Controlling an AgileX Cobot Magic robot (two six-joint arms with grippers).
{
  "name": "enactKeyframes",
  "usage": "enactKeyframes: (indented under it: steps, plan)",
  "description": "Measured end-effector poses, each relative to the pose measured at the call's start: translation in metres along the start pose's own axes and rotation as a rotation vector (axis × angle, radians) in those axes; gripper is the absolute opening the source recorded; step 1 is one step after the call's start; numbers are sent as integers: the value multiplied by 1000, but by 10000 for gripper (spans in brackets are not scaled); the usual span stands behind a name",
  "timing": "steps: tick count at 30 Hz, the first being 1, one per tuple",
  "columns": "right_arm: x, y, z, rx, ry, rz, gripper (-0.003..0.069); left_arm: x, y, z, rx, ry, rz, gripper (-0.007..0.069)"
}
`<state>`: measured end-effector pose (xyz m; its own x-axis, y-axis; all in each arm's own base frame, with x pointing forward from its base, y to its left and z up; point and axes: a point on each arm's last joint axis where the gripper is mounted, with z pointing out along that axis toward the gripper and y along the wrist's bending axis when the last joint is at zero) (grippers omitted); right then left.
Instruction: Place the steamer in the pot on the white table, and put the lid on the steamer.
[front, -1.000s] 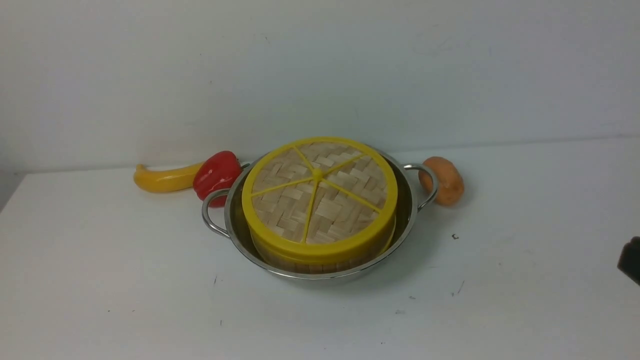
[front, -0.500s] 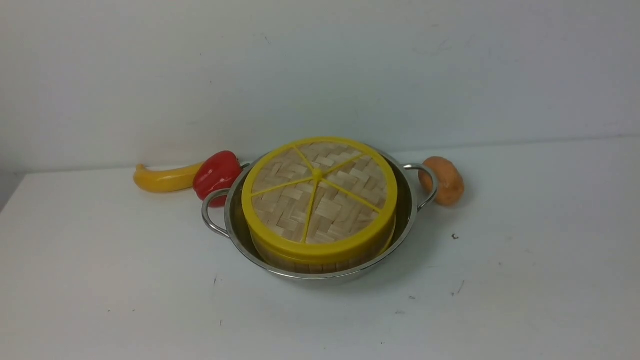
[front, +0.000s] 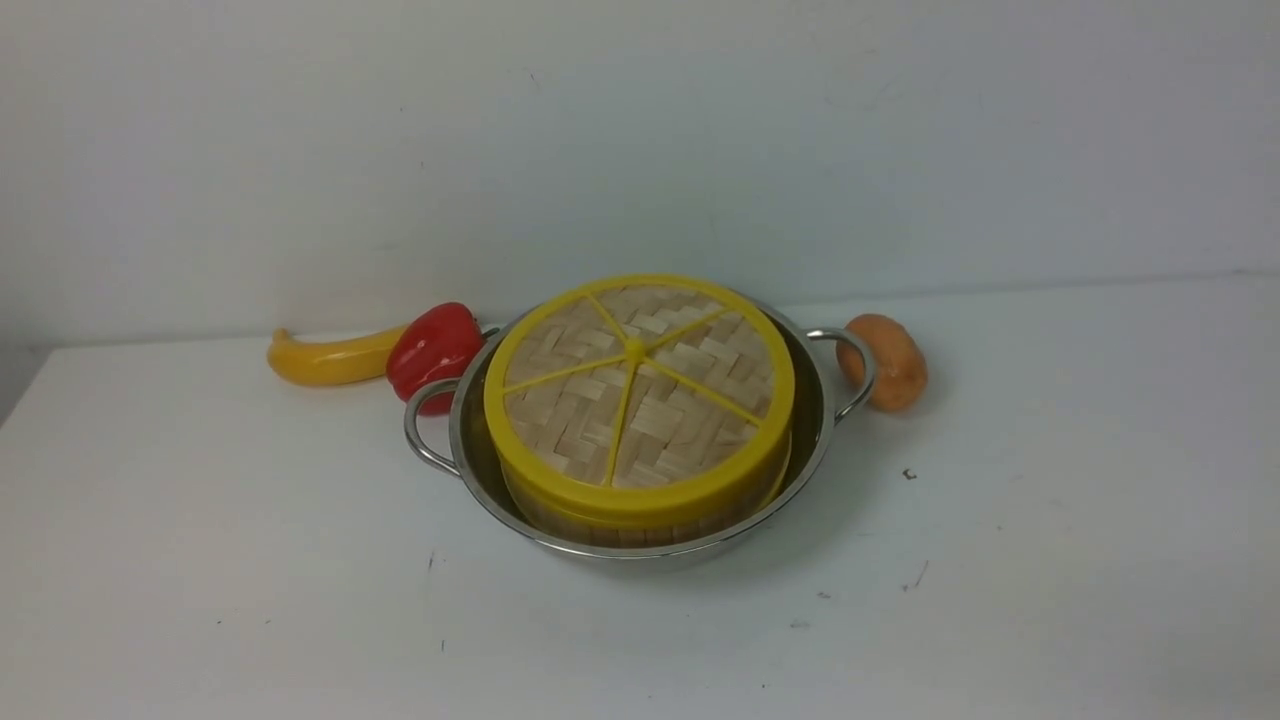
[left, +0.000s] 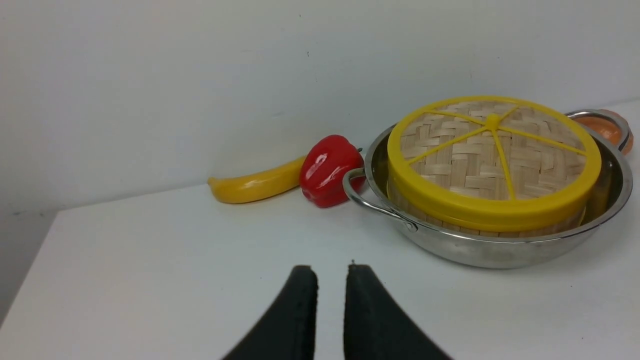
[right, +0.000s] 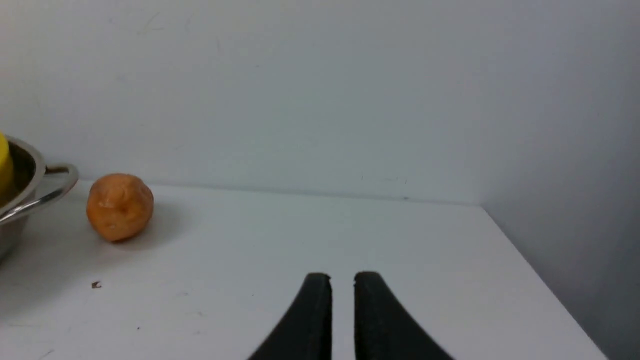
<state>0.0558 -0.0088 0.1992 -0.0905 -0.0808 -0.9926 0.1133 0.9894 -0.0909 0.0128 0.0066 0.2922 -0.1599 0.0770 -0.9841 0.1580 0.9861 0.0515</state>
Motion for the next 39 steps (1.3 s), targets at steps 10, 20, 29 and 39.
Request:
enactKeyframes:
  steps: [10,20,29,39]
  plan:
    - [3,1,0,-11,6,140,125,0,0,0,-1,2,1,101]
    - [3,2,0,-12,6,151,162,0,0,0,-1,2,1,104]
    - [4,2,0,-13,6,152,192,11,6,7,-173,43,111,115]
    - [4,2,0,-13,6,152,221,31,1,32,-161,-90,103,125]
